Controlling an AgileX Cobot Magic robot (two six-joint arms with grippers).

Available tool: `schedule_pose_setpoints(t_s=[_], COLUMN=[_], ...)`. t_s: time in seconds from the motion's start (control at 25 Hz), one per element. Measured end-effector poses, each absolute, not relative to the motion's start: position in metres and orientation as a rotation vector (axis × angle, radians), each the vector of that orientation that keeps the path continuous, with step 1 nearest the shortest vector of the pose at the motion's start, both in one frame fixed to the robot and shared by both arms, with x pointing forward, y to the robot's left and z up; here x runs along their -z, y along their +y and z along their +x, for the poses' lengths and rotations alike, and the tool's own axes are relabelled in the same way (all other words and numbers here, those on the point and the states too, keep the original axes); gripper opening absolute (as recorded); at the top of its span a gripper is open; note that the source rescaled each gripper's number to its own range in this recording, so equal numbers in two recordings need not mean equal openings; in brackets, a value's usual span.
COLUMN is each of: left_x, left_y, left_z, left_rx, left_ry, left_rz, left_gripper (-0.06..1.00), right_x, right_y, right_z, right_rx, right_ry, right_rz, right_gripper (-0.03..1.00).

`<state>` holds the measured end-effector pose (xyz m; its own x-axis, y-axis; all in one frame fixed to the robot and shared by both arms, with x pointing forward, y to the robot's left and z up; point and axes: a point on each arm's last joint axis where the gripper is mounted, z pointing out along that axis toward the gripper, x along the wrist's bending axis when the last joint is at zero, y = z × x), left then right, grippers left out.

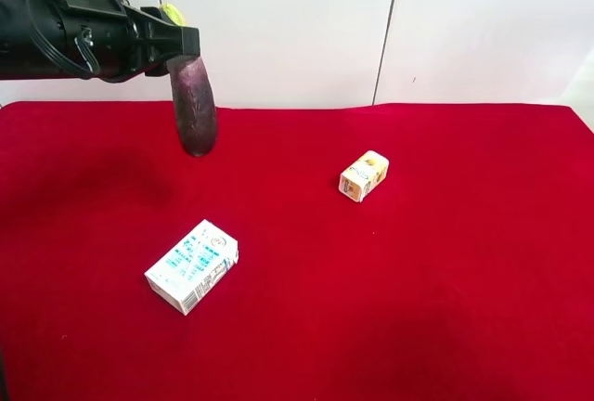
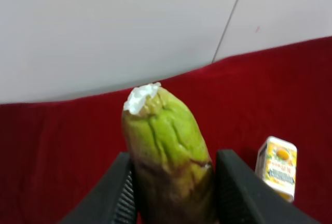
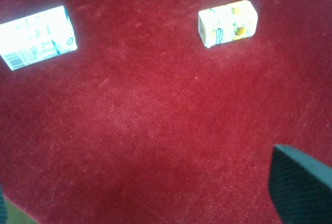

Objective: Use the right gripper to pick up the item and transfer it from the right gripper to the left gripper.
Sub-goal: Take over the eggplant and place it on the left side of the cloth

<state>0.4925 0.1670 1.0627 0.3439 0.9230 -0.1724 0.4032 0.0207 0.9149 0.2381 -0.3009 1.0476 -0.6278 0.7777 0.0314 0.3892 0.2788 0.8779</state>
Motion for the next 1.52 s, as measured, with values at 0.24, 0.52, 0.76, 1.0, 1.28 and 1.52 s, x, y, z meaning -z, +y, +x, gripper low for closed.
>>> schedule_pose_setpoints(t_s=[0.24, 0.52, 0.76, 1.0, 1.28, 1.52], left_x=[-1.054, -1.035, -0.995, -0.967, -0.941, -0.938], left_y=[0.189, 0.231, 0.246, 0.247, 0.251, 0.255], left_z=[0.499, 0.506, 0.517, 0.527, 0.539, 0.552], left_rx=[-0.542, -0.387, -0.267, -0.221, -0.257, -0.371], left_ry=[1.298, 1.444, 1.584, 1.654, 1.719, 1.721], left_rz=[1.636, 1.738, 1.862, 1.904, 1.911, 1.885], left_gripper=[0.01, 0.01, 0.01, 0.01, 0.01, 0.0], right_x=[-1.048, -1.048, -1.048, -1.048, -1.048, -1.048], right_y=[-0.301, -0.301, -0.301, -0.301, -0.301, -0.301], right_z=[0.238, 0.238, 0.238, 0.238, 0.238, 0.238], right_rx=[-1.299, -1.299, -1.299, -1.299, -1.299, -1.299], right_ry=[2.149, 2.149, 2.149, 2.149, 2.149, 2.149], right_rz=[1.052, 1.051, 1.051, 1.051, 1.051, 1.051], right_gripper=[1.0, 1.0, 1.0, 1.0, 1.0, 1.0])
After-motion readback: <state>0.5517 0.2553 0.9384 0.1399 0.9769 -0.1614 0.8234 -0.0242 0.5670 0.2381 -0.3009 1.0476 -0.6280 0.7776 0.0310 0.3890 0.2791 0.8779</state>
